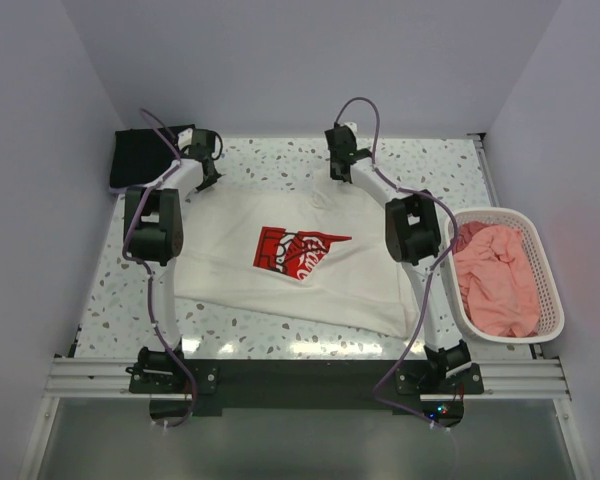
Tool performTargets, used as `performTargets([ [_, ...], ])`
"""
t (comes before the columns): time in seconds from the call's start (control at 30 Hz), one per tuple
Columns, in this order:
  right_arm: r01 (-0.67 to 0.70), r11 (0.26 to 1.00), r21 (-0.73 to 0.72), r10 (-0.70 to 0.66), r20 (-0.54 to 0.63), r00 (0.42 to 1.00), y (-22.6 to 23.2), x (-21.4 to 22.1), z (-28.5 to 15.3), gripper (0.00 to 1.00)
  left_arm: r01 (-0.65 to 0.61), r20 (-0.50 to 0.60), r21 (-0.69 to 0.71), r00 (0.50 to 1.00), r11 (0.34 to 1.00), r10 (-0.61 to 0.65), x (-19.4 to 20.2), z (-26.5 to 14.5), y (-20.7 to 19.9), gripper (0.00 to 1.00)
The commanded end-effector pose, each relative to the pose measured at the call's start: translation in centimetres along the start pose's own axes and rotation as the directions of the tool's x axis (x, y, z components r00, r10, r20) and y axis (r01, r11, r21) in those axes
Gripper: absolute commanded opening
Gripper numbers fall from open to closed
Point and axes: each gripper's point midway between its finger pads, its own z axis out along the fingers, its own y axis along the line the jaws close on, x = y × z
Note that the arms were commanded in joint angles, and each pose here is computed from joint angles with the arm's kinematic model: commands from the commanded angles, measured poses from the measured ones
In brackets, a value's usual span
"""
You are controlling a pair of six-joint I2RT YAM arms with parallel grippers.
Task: Fold and stack the t-shirts
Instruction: Fold the tshirt
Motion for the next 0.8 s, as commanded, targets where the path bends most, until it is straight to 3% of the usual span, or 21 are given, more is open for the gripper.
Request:
performTargets([
  [0.0,-0.045,0.997,0.061,0.042,0.058,0.997,-2.0,-2.9,-1.9,0.11,0.02,0.057,0.035,0.998,0.999,-0.022,-2.0,-1.2,-0.8,0.0],
  [0.3,-0.083,0.996,0.021,0.08,0.106,0.991,-3.7,-6.3,-3.9,0.13,0.034,0.06,0.04,0.998,0.999,-0.037,-2.2,-1.2,-0.4,0.0],
  [0.47,-0.069,0.997,-0.033,0.072,0.082,0.994,-3.4,-5.9,-3.7,0.06,0.035,0.06,0.046,0.997,0.998,-0.038,-2.2,-1.3,-0.4,0.0],
  [0.53,-0.07,0.997,-0.023,0.072,0.08,0.994,-3.8,-5.9,-3.6,0.0,0.038,0.062,0.05,0.997,0.998,-0.041,-2.4,-1.4,-0.5,0.0],
  [0.77,-0.087,0.993,0.074,0.078,0.12,0.99,-7.9,-8.0,-3.6,0.0,0.043,0.067,0.068,0.997,0.997,-0.048,-2.7,-1.2,-1.0,0.0],
])
